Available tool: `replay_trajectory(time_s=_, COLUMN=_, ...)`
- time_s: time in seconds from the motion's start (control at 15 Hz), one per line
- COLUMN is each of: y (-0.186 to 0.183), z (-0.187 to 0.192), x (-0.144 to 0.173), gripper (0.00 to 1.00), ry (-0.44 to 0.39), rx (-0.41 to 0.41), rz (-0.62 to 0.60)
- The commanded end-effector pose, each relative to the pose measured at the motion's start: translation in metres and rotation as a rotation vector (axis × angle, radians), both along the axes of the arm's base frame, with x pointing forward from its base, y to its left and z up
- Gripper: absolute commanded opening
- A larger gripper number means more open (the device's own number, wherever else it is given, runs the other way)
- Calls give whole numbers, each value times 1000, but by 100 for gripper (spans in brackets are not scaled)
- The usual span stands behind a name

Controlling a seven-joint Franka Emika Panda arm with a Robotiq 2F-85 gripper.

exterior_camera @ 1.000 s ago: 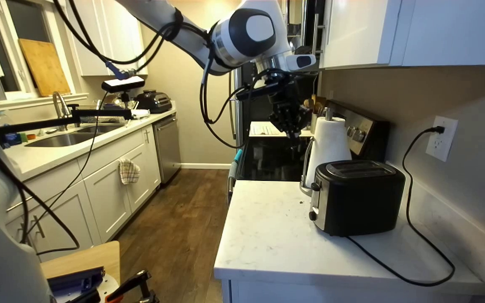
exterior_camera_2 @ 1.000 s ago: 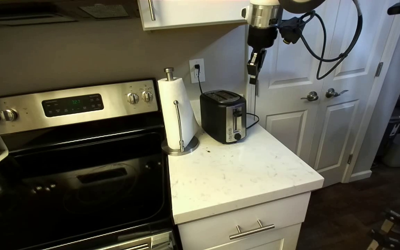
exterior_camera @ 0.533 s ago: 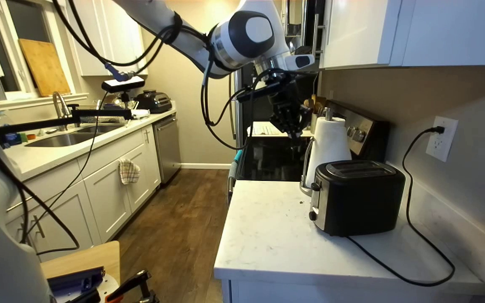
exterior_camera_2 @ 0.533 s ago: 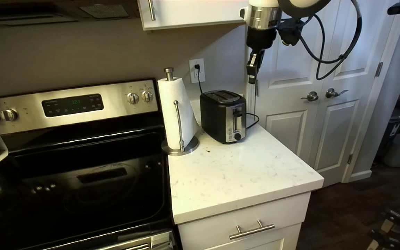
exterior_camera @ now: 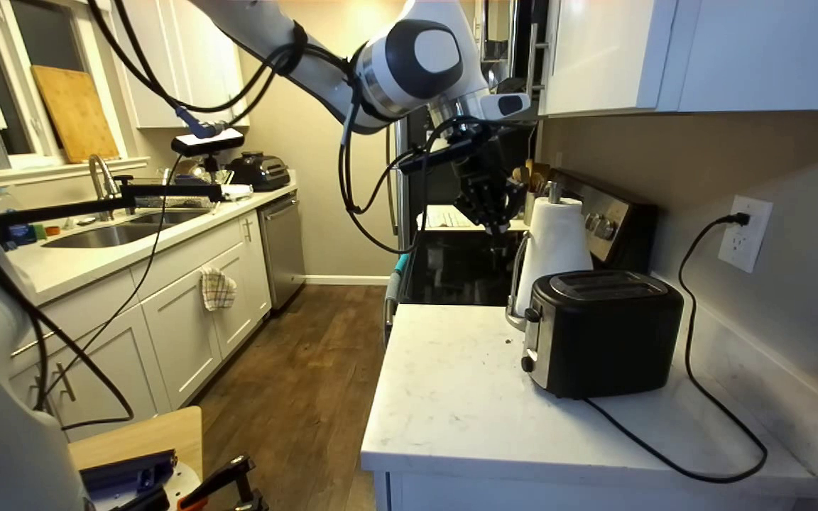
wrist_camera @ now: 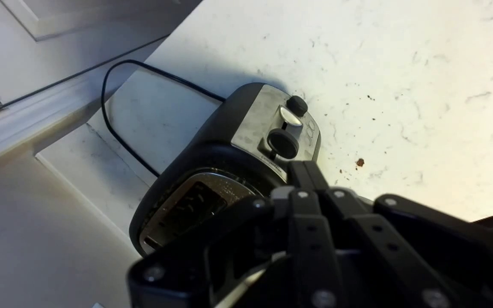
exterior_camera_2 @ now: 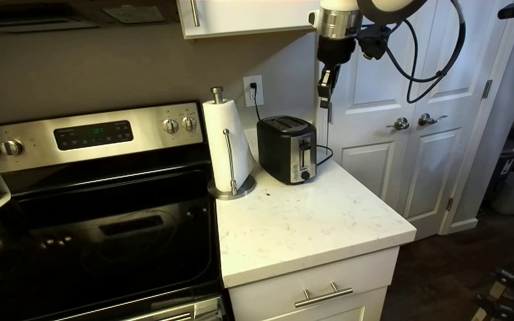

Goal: Push down the switch of the toaster

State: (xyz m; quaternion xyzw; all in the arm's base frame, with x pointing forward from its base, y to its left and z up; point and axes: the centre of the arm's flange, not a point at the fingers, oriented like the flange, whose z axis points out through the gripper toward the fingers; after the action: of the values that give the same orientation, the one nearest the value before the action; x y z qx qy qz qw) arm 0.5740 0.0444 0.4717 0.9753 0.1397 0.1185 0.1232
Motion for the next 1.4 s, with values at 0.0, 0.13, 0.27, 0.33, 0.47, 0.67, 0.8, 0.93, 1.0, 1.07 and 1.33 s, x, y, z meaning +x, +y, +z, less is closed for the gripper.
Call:
replay_trajectory(time_s=0.0, y=0, z=0, x=0, gripper=1, ry=0, rx=0, rz=0)
replay_trajectory(time_s=0.13, y=0, z=0, x=0, gripper=1, ry=0, rx=0, rz=0)
replay_trajectory(time_s=0.27, y=0, z=0, x=0, gripper=1, ry=0, rx=0, rz=0)
replay_trajectory(time_s=0.33, y=0, z=0, x=0, gripper=1, ry=0, rx=0, rz=0)
replay_trajectory(time_s=0.47, y=0, z=0, x=0, gripper=1, ry=0, rx=0, rz=0)
replay_trajectory(time_s=0.67, y=0, z=0, x=0, gripper=1, ry=0, rx=0, rz=0)
replay_trajectory(time_s=0.8, y=0, z=0, x=0, gripper=1, ry=0, rx=0, rz=0)
replay_trajectory(time_s=0.93, y=0, z=0, x=0, gripper=1, ry=0, rx=0, rz=0)
replay_trajectory(time_s=1.0, y=0, z=0, x=0, gripper=1, ry=0, rx=0, rz=0)
replay_trajectory(time_s=1.07, y=3, z=-1, x=1, gripper=0, ry=-10, rx=12, rz=-9)
replay_trajectory(time_s=1.33, y=16, z=-25, x=14, gripper=0, ry=-50, rx=61, rz=-71)
